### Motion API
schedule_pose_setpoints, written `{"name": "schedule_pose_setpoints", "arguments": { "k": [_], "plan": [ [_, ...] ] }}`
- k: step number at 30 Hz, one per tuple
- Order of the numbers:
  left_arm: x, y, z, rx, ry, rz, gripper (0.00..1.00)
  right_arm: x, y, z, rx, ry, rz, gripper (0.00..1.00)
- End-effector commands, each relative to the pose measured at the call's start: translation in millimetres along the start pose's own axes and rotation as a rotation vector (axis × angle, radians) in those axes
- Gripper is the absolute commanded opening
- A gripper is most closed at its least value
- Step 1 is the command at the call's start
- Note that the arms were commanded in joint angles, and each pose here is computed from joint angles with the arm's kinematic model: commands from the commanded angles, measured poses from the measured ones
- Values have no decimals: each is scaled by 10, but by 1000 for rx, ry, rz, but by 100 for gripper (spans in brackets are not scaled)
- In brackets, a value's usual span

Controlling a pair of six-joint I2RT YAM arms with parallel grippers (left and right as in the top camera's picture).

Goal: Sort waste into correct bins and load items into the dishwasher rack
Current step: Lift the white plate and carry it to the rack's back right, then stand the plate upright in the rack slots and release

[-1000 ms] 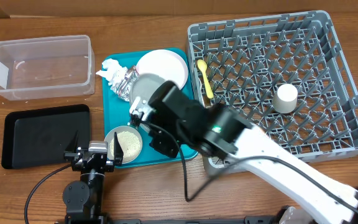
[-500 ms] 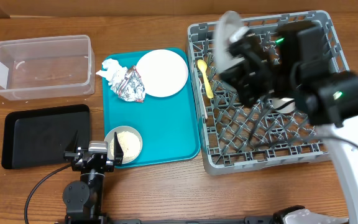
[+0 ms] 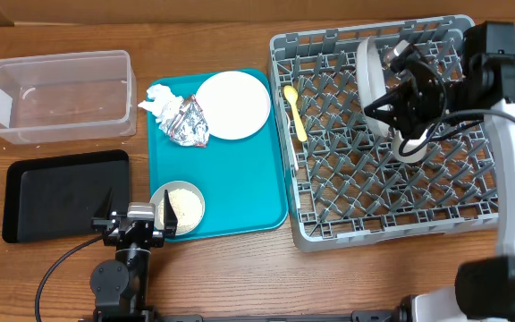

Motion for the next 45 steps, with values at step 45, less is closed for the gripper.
{"name": "schedule_pose_setpoints", "arguments": {
  "k": [45],
  "plan": [
    [-1,14,-8,7,0,6,100,-188,-1059,-88,-156,-243,10,4]
  ]
}}
Point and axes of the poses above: each gripper's point midway between its finger pads, its own x axis out along the fingers, its own y axis along the line the jaws close on, z = x × y, the point moved 3 cm from there along -x, back along the fingers, and after that the axes turned 7 degrees about x, right-handed, at the moved point
